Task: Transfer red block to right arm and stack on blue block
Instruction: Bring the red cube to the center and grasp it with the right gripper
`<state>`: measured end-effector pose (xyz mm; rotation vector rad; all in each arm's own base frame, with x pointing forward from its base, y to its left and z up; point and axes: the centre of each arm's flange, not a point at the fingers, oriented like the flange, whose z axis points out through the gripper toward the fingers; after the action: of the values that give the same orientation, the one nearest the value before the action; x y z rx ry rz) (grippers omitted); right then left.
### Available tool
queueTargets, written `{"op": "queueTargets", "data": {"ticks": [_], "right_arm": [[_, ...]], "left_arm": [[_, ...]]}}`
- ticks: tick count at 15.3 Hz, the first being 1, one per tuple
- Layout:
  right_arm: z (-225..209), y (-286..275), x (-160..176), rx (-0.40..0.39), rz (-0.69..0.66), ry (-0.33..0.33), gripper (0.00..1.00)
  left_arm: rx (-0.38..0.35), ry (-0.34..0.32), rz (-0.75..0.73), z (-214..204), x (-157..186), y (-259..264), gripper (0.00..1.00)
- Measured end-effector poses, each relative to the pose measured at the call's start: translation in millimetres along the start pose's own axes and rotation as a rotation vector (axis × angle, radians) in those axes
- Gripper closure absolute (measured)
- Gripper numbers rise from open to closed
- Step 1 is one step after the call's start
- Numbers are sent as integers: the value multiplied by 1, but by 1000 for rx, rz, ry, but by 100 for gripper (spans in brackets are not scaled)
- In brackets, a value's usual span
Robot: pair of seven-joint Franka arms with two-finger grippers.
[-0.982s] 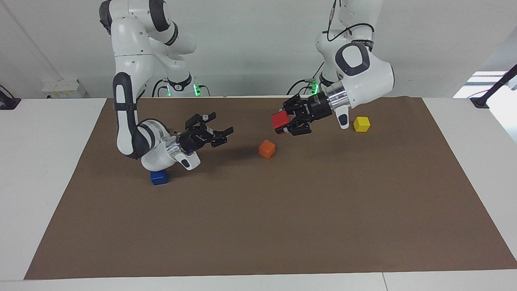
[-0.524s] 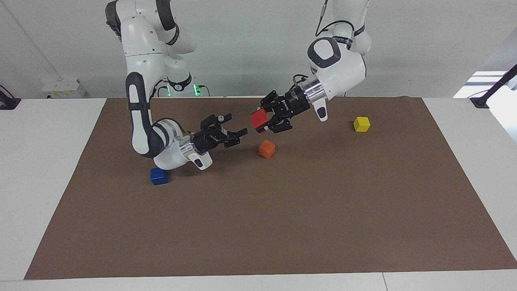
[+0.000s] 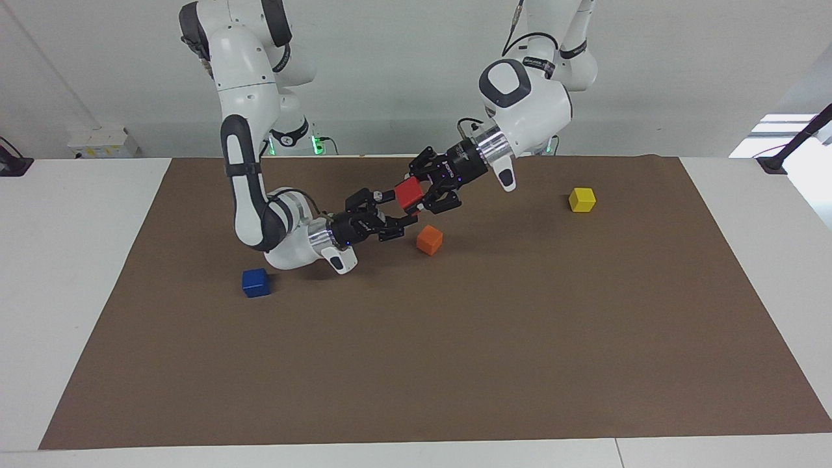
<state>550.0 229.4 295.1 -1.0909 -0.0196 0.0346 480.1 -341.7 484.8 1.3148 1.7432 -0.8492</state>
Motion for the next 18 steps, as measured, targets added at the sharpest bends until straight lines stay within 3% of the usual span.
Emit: {"op": "queueTargets", "data": {"ticks": [12,14,18], "right_arm": [[4,-7,0,1,-24,-7,0],[4,-6,1,-2,-24,-5,18],[5,-2,1,-29,-21,8,20]], "left_arm": [[38,28,59,4,18,-13,45],[37,28,61,4,18,-14,45],[36,29,63,4,18,-14,45]]}}
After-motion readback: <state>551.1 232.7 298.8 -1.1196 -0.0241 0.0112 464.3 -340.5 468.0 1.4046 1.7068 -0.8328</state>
